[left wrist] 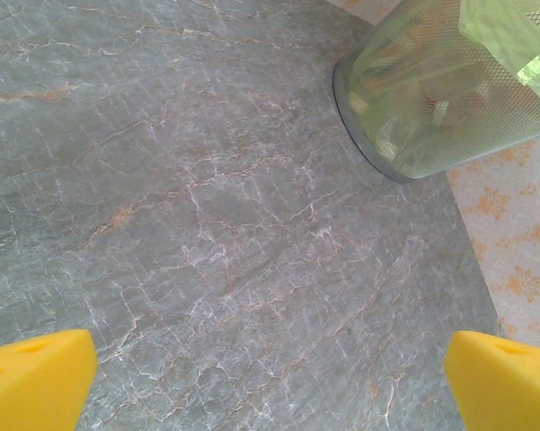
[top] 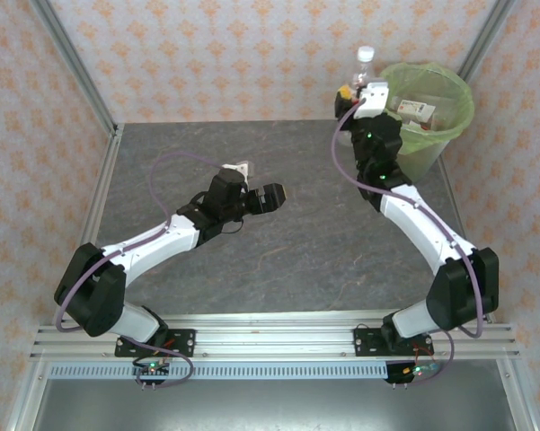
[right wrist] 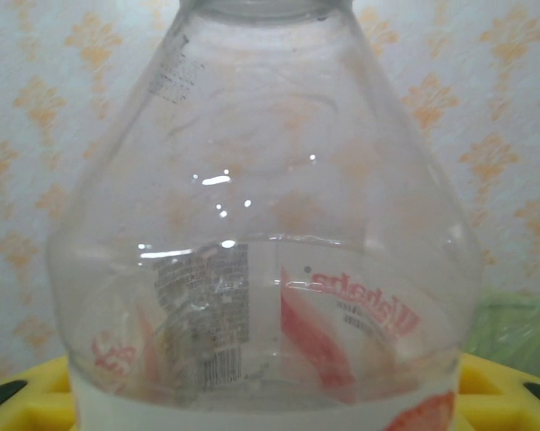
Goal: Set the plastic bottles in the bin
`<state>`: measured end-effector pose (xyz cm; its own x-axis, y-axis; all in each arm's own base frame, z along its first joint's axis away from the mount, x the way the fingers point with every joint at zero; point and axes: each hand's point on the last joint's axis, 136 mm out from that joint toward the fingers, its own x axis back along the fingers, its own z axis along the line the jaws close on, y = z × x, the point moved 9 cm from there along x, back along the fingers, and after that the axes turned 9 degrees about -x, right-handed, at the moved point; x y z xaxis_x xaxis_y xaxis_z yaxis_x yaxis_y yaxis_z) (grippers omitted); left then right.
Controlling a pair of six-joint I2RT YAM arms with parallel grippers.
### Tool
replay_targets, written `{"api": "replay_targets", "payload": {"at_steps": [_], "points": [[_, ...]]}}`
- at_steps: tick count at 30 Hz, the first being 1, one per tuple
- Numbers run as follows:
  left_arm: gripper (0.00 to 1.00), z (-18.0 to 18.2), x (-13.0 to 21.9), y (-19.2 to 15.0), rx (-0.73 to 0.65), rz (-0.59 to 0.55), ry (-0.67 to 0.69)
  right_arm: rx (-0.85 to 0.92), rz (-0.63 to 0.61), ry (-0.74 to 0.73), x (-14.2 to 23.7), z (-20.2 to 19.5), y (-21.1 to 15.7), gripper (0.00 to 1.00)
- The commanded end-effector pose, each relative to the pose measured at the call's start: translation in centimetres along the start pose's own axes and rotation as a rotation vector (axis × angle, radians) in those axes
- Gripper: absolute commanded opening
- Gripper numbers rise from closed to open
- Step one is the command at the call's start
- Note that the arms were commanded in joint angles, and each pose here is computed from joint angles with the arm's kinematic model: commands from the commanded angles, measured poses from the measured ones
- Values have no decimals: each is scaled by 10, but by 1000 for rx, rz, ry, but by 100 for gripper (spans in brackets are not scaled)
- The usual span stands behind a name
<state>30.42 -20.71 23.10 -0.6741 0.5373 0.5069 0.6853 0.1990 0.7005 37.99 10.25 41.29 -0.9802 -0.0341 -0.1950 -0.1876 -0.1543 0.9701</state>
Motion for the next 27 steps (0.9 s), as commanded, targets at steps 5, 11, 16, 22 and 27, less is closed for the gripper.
{"api": "replay_targets", "payload": {"at_steps": [5, 11, 16, 22, 27], "points": [[100, -4, 0, 8, 16, -28, -13, 37, -202, -145, -22, -49, 51, 55], [100, -6, 0, 10, 11, -13, -7, 225, -278, -311, -47, -85, 49, 55], [100, -5, 2, 8, 16, -16, 4, 290, -216, -296, -52, -92, 30, 55], [100, -5, -1, 7, 19, -3, 6, 370, -128, -388, -55, -103, 2, 56], [100, -7, -4, 7, 18, 5, -2, 446, -45, -447, -61, -112, -21, 59]]}}
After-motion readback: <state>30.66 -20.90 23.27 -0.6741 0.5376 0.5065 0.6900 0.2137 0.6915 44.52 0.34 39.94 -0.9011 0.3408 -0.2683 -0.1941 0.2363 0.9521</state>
